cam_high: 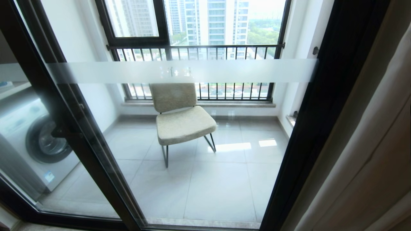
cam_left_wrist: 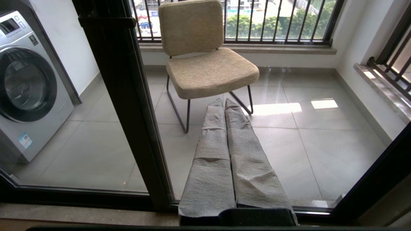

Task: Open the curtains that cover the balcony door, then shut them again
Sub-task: Pull the inner curtains open on both sides

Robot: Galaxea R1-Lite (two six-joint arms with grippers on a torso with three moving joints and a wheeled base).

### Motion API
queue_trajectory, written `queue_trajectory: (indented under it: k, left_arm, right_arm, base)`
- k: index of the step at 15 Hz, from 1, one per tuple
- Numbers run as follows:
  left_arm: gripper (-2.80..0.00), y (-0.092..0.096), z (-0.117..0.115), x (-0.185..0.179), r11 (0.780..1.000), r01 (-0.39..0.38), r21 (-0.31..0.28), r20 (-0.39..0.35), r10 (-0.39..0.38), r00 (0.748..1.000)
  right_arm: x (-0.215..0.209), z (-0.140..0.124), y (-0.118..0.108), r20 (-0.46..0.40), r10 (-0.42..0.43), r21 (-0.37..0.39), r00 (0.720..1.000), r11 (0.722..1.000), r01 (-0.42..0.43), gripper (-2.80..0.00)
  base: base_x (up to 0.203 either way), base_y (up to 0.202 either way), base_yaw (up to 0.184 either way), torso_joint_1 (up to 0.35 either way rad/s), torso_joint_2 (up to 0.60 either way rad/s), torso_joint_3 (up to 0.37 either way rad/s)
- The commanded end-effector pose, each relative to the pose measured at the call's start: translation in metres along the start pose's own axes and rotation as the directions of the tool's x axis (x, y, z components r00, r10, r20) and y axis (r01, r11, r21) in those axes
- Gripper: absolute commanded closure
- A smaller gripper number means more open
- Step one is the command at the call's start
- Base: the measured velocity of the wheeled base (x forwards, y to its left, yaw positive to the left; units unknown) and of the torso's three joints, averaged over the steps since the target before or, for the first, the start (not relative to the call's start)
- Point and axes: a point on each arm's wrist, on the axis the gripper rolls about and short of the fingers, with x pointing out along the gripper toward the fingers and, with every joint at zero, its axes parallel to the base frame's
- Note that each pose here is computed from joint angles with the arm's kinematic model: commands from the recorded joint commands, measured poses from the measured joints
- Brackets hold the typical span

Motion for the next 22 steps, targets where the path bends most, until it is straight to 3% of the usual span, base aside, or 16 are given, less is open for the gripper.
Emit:
queue_trajectory:
  k: [1, 18, 22]
  left_arm:
    - [0.0, 0.0, 0.0, 0.0, 1.0, 0.0, 0.0, 0.001, 0.0, 1.0]
    - [0.0, 0.0, 0.0, 0.0, 1.0, 0.0, 0.0, 0.001, 0.0, 1.0]
    - [0.0, 0.0, 0.0, 0.0, 1.0, 0.0, 0.0, 0.001, 0.0, 1.0]
  right_arm:
    - [0.021, -0.006, -0.005, -0.024, -0.044, -0.009, 0.999, 0.999, 0.044, 0.0]
    - [0.107, -0.033, -0.087, -0.069, -0.275, -0.042, 0.959, 0.961, 0.273, 0.0]
    - [0.103, -0.029, -0.086, -0.06, -0.271, -0.042, 0.961, 0.962, 0.269, 0.0]
  base:
    - [0.0, 0.0, 0.0, 0.0, 0.0, 0.0]
    - [0.0, 0.0, 0.0, 0.0, 0.0, 0.0]
    - [0.0, 0.0, 0.0, 0.0, 0.0, 0.0]
